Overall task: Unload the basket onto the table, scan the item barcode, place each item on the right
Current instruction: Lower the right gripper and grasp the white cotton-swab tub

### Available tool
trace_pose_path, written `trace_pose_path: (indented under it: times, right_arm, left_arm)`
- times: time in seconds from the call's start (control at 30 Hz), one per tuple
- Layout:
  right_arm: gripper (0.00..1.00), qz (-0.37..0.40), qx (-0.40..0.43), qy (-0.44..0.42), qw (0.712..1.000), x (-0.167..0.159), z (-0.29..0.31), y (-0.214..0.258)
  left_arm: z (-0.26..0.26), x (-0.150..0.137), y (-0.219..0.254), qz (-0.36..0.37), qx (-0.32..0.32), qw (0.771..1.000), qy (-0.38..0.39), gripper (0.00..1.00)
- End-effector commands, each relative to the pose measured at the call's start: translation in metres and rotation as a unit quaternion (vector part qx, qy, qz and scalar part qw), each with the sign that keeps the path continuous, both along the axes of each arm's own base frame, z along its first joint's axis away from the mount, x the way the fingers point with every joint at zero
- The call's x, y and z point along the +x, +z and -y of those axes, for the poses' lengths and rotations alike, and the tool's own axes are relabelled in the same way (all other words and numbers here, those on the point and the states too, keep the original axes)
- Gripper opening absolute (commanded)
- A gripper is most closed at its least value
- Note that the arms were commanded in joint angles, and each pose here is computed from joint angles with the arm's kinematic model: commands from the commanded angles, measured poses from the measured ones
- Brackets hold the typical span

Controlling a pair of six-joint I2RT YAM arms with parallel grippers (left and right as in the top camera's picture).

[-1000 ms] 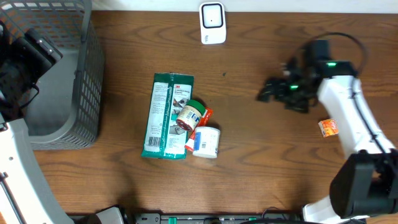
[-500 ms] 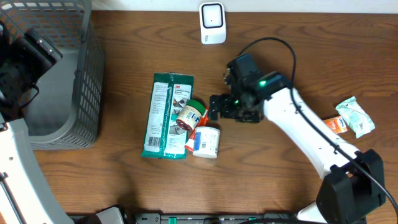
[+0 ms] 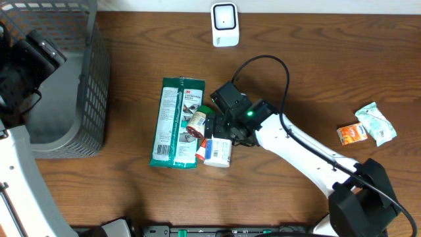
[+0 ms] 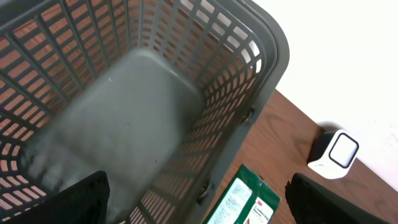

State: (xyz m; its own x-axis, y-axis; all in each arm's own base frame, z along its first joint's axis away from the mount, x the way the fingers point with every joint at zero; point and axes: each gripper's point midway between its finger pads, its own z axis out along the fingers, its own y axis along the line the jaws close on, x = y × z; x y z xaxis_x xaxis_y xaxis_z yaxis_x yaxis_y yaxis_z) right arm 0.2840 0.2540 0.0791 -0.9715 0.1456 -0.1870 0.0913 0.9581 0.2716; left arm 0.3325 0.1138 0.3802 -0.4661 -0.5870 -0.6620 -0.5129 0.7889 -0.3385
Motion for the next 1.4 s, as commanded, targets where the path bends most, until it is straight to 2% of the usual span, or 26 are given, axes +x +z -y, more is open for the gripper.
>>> trace_pose_path:
  times: [0.0, 0.33, 0.57, 0.73, 1.37]
  right_arm:
    - [0.99, -0.005, -0.005, -0.031, 0.999, -0.006, 0.007, -0.013]
    - [0.87, -0.018, -0.009, -0.025, 0.999, -0.018, 0.011, -0.031]
    - [0.91, -0.025, -0.015, -0.026, 0.999, -0.021, 0.014, -0.032]
    - [0.97, -0.032, -0.017, -0.039, 0.999, -0.022, 0.015, -0.036]
    - [0.99, -0.056, -0.040, -0.038, 0.997, -0.034, 0.025, -0.047]
  left_arm:
    - [-0.002, 0.000, 0.001, 0.001, -0.002, 1.000, 0.006, 0.88]
    - [-0.002, 0.000, 0.001, 0.001, -0.002, 1.000, 0.006, 0.88]
    - [-0.002, 0.000, 0.001, 0.001, -0.002, 1.000, 0.006, 0.88]
    - [-0.002, 0.000, 0.001, 0.001, -0.002, 1.000, 0.006, 0.88]
    - [-0.002, 0.000, 0.001, 0.001, -0.002, 1.000, 0.006, 0.88]
